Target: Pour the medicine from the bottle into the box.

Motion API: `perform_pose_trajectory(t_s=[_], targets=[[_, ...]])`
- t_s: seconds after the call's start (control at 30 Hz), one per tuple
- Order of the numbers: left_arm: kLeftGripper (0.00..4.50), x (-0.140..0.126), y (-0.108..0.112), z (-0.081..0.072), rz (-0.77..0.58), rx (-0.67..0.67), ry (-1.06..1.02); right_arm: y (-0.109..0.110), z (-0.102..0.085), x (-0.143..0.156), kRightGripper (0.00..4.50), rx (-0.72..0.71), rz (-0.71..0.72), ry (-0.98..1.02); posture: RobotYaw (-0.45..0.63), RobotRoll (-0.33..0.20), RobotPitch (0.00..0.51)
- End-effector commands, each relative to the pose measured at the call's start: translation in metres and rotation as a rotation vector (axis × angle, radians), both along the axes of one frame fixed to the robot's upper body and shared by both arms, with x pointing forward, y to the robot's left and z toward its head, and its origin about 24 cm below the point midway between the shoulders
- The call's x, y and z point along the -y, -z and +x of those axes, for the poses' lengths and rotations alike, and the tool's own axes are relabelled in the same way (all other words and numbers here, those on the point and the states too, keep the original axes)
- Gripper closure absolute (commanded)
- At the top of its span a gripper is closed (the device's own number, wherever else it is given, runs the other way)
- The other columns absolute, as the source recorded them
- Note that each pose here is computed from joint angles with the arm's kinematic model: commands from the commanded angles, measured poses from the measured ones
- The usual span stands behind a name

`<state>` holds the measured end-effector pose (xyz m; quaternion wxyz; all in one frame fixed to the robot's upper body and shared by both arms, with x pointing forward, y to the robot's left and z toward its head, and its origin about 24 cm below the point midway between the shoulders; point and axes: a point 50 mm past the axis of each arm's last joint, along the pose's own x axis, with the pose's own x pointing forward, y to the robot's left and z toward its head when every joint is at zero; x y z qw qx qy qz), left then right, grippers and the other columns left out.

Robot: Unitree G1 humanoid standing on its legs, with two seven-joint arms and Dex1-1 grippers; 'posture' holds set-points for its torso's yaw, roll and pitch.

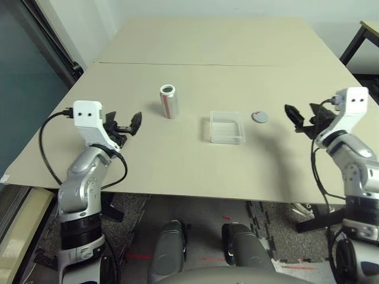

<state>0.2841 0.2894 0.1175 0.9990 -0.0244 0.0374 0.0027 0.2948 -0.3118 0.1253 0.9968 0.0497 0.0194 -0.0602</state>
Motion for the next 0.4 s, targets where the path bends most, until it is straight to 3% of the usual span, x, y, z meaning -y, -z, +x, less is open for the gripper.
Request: perform_pose_trajectory(t_s=[0.03,0.23,0.4], targets=[[0.02,-0.019,0.003,0.011,0.017,0.007,-0.044,0.000,0.001,0.022,0.00,0.020,0.000,0.122,0.10,0.000,0.096],[0.02,-0.040,0.010,0.032,0.038,-0.014,-0.070,0.014,0.007,0.036,0.00,-0.006,0.008,0.195,0.08,0.000,0.110],[0.02,-0.050,0.017,0.041,0.054,-0.036,-0.100,0.025,0.007,0.041,0.00,-0.024,0.008,0.217,0.08,0.000,0.116]])
